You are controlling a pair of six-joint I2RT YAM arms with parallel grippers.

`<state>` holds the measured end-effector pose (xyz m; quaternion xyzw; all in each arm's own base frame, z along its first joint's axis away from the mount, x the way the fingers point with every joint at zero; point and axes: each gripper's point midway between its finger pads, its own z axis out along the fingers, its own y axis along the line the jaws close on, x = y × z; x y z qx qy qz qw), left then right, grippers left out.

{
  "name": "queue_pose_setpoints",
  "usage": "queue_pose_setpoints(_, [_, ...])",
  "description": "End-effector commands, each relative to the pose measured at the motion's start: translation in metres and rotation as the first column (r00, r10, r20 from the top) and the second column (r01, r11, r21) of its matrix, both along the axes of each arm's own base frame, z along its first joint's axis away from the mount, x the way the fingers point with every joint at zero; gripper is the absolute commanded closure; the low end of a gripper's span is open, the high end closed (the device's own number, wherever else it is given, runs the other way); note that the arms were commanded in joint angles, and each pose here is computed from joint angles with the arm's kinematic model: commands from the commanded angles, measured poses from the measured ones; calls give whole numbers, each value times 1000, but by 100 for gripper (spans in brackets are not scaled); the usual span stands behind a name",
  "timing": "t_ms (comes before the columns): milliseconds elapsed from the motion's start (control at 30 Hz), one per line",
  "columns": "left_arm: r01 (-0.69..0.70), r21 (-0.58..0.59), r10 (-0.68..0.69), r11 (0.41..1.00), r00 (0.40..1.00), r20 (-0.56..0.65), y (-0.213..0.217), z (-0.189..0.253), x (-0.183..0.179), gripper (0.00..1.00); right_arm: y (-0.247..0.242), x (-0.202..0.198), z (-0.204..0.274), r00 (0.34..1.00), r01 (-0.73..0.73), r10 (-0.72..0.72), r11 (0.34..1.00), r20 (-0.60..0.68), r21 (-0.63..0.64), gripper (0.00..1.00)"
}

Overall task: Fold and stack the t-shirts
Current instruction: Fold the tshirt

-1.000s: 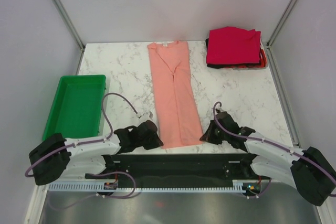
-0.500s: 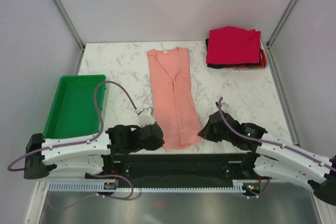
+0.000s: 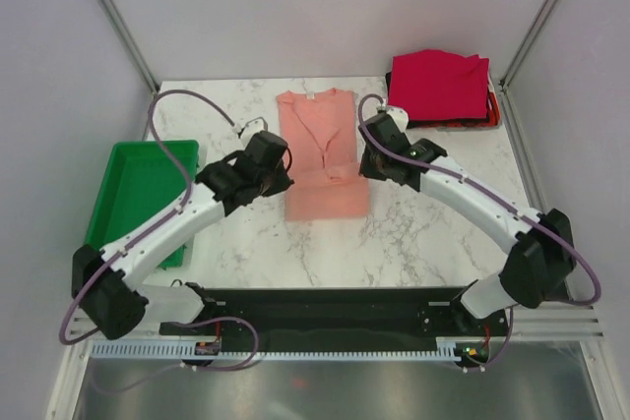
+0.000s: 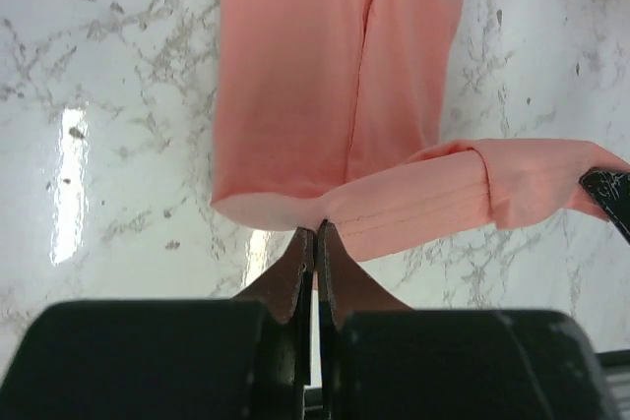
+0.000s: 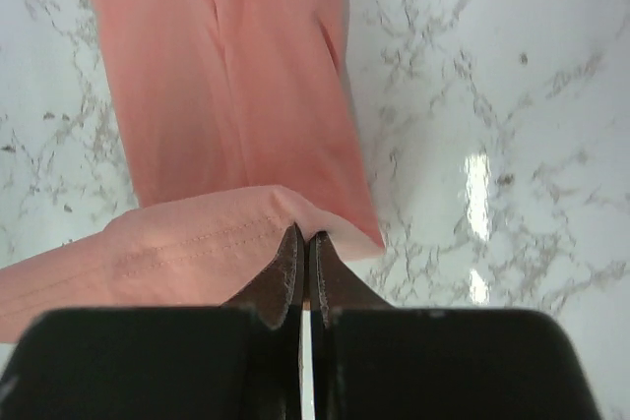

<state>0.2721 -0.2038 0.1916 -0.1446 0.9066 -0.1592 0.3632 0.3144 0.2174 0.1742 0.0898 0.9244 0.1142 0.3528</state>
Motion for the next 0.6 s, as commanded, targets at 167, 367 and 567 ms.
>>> queue_pose_setpoints(167, [53, 41, -53, 998, 999, -4, -3, -10, 94, 98, 20, 77, -18, 995, -101, 101, 994, -17, -46, 100])
queue_pose_setpoints(367, [29, 55, -26, 998, 998, -49, 10, -33, 130, 98, 33, 107, -49, 989, -133, 131, 991, -67, -27, 100])
queue_pose_setpoints(567, [31, 64, -25, 997, 996, -86, 16, -59, 156, 98, 32, 127, -73, 987, -131, 127, 991, -100, -34, 100])
